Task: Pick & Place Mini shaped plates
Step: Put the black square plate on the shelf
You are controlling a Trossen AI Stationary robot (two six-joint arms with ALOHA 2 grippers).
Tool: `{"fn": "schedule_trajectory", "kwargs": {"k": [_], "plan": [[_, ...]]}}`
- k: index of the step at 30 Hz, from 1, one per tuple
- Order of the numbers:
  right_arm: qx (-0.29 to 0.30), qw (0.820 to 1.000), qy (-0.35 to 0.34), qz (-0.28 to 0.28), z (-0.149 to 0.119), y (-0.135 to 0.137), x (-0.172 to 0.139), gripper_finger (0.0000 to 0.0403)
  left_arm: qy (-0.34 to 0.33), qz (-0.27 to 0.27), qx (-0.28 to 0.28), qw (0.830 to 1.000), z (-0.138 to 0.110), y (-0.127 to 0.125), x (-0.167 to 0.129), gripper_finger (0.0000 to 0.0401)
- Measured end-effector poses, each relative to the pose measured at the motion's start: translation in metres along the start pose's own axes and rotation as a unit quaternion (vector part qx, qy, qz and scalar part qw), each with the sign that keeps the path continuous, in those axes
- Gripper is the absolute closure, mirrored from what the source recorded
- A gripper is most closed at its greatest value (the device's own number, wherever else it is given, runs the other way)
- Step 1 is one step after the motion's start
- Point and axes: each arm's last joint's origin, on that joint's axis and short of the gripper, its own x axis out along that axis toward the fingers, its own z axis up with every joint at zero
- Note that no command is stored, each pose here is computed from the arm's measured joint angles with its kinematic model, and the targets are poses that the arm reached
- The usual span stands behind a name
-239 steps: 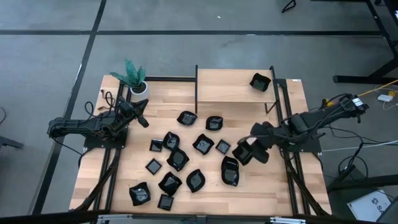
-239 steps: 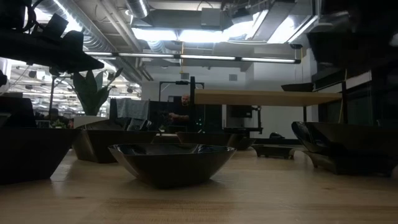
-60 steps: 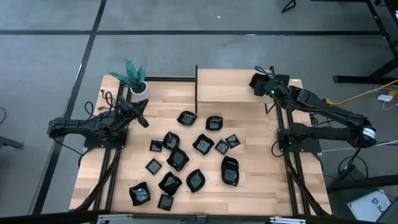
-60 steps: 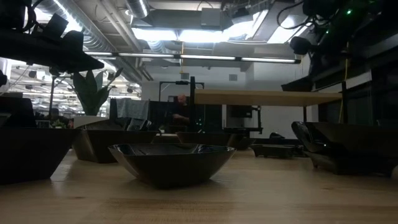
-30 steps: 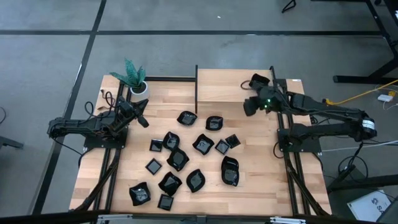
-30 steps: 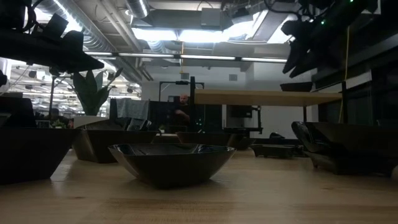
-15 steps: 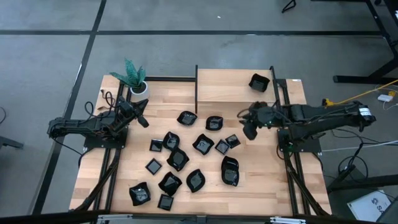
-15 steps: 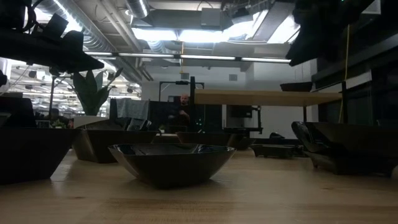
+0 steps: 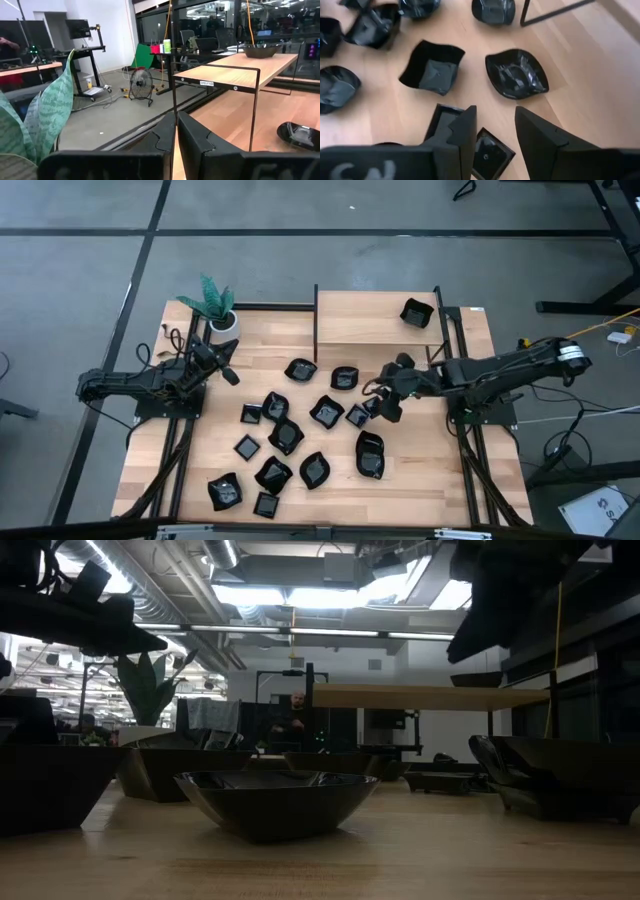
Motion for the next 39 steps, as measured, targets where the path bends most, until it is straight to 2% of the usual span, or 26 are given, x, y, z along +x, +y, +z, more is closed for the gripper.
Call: {"fn": "schedule_trajectory", "kwargs": {"k": [4, 10, 13, 16, 18, 20, 24, 27, 32, 35, 39], "plan": [[-0.010, 1.000, 0.019, -0.008, -0.003, 0.003, 0.010, 0.0269, 0.000, 0.000, -0.003, 1.000, 0.000, 0.000, 0.000, 0.0386], [-0.066, 0.997, 0.029, -0.010, -0.004, 0.004, 0.016, 0.0269, -0.002, -0.002, 0.002, 1.000, 0.000, 0.000, 0.000, 0.0386], [-0.086, 0.996, 0.027, -0.008, -0.004, 0.004, 0.016, 0.0269, -0.017, -0.002, 0.017, 1.000, 0.004, 0.000, 0.000, 0.0386], [-0.098, 0.995, 0.026, -0.007, -0.004, 0.004, 0.015, 0.0269, -0.035, -0.014, 0.006, 0.999, 0.008, 0.000, 0.000, 0.0386], [-0.107, 0.994, 0.029, 0.002, -0.004, 0.005, 0.015, 0.0269, -0.054, -0.040, -0.008, 0.998, 0.012, -0.001, -0.001, 0.0386], [-0.115, 0.993, 0.034, 0.016, -0.004, 0.005, 0.015, 0.0269, -0.068, -0.089, -0.014, 0.994, 0.014, -0.003, -0.001, 0.0386], [-0.112, 0.992, 0.052, 0.032, -0.005, 0.002, 0.016, 0.0269, -0.098, -0.195, -0.016, 0.976, 0.017, -0.009, -0.003, 0.0386], [-0.116, 0.990, 0.075, 0.024, -0.009, -0.001, 0.016, 0.0269, -0.111, -0.245, -0.015, 0.963, 0.019, -0.011, -0.005, 0.0386], [-0.119, 0.985, 0.127, 0.019, -0.018, -0.006, 0.015, 0.0269, -0.105, -0.264, -0.041, 0.958, 0.019, -0.012, -0.005, 0.0386], [-0.104, 0.984, 0.142, 0.029, -0.020, -0.006, 0.014, 0.0269, -0.100, -0.274, -0.038, 0.956, 0.018, -0.014, -0.005, 0.0385], [-0.082, 0.985, 0.151, 0.029, -0.023, -0.006, 0.015, 0.0269, -0.061, -0.275, -0.025, 0.959, 0.012, -0.019, -0.001, 0.0383]]}}
